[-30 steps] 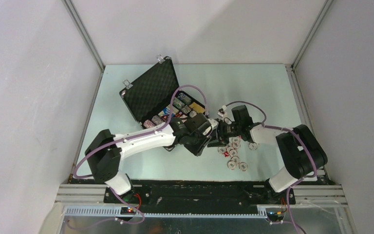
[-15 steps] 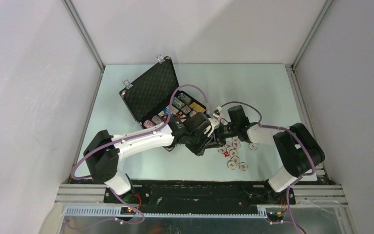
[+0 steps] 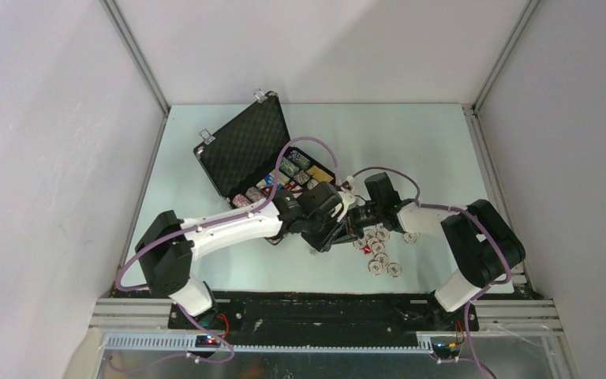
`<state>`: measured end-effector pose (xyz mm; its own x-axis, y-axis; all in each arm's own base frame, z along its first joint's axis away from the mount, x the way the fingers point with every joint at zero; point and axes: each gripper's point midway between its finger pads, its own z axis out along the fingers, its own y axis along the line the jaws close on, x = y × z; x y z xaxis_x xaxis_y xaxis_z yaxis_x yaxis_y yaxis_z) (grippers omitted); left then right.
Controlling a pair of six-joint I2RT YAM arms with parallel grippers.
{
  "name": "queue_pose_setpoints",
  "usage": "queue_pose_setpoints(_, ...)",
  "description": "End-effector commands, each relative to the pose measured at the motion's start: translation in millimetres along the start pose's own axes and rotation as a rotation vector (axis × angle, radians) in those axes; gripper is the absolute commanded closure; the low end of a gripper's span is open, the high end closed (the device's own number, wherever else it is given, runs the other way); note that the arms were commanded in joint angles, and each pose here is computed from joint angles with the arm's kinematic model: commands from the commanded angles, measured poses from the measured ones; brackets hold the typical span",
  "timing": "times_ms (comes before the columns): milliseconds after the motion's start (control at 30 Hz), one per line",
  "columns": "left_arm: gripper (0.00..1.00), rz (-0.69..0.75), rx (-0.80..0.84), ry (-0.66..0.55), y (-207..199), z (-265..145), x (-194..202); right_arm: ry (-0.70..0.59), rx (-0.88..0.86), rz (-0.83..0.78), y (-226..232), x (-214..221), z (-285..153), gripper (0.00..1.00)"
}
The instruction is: Pack up texas hold em set
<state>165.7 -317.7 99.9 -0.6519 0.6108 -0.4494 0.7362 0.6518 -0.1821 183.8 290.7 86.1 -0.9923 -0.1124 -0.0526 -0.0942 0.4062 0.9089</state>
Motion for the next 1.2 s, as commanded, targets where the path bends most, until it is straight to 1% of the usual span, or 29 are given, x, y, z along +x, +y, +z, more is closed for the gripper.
queue_pose_setpoints(0, 0.76, 0.033, 0.029, -0.104, -9, -17, -26, 0.007, -0.037, -0.038, 16, -4, 1, 0.88)
queue_pose_setpoints(67, 0.76, 0.034, 0.026, -0.109, -8, -17, -27, 0.008, -0.043, -0.034, 19, -3, 0, 0.93)
queue_pose_setpoints(133, 0.76, 0.035, 0.02, -0.115, -7, -17, -27, 0.01, -0.043, -0.026, 19, -3, 0, 0.95)
queue_pose_setpoints(233, 0.73, 0.022, 0.005, -0.12, -4, -18, -26, -0.025, 0.005, -0.025, 12, -6, -4, 0.95)
queue_pose_setpoints(267, 0.72, 0.015, -0.009, -0.118, -1, -17, -25, -0.055, 0.056, -0.021, 2, -10, -7, 0.92)
queue_pose_setpoints(300, 0.66, 0.001, -0.019, -0.11, 0, -18, -21, -0.067, 0.077, -0.021, 0, -10, -11, 0.9)
queue_pose_setpoints(333, 0.63, -0.009, -0.04, -0.108, 4, -19, -20, -0.081, 0.123, -0.006, -10, -11, -15, 0.86)
queue_pose_setpoints(367, 0.53, -0.031, -0.067, -0.096, 9, -20, -13, -0.093, 0.142, -0.011, -11, -11, -18, 0.83)
queue_pose_setpoints(400, 0.49, -0.042, -0.104, -0.096, 16, -20, -10, -0.107, 0.192, -0.004, -20, -11, -21, 0.8)
queue_pose_setpoints(467, 0.31, -0.072, -0.151, -0.077, 25, -19, 3, -0.146, 0.255, -0.012, -27, -13, -29, 0.76)
queue_pose_setpoints(500, 0.27, -0.091, -0.171, -0.054, 28, -16, 15, -0.156, 0.274, -0.007, -31, -11, -31, 0.75)
queue_pose_setpoints(533, 0.19, -0.098, -0.193, -0.054, 31, -15, 19, -0.189, 0.293, -0.009, -33, -14, -37, 0.74)
queue_pose_setpoints(600, 0.1, -0.108, -0.206, -0.041, 31, -8, 30, -0.228, 0.313, -0.001, -38, -14, -44, 0.71)
queue_pose_setpoints(667, 0.06, -0.086, -0.202, -0.033, 25, -1, 38, -0.251, 0.338, 0.001, -41, -12, -50, 0.64)
queue_pose_setpoints(700, 0.04, -0.078, -0.221, -0.031, 26, 1, 40, -0.256, 0.348, -0.003, -42, -11, -51, 0.58)
queue_pose_setpoints(733, 0.01, -0.067, -0.232, -0.015, 25, 6, 44, -0.267, 0.369, -0.017, -41, -10, -53, 0.55)
queue_pose_setpoints(767, 0.01, -0.075, -0.247, -0.014, 26, 7, 44, -0.273, 0.385, -0.023, -42, -9, -55, 0.51)
queue_pose_setpoints(833, 0.0, -0.097, -0.248, -0.004, 24, 14, 47, -0.287, 0.433, -0.048, -43, -5, -58, 0.5)
queue_pose_setpoints(900, 0.0, -0.132, -0.235, -0.009, 20, 21, 45, -0.307, 0.478, -0.05, -46, -1, -65, 0.49)
queue_pose_setpoints(1033, 0.0, -0.184, -0.224, -0.016, 13, 32, 39, -0.361, 0.494, -0.063, -43, -2, -76, 0.49)
queue_pose_setpoints(1100, 0.02, -0.184, -0.243, 0.027, 15, 40, 43, -0.37, 0.492, -0.063, -42, -2, -79, 0.49)
queue_pose_setpoints(1167, 0.06, -0.181, -0.248, 0.059, 15, 46, 47, -0.377, 0.488, -0.067, -40, -2, -81, 0.5)
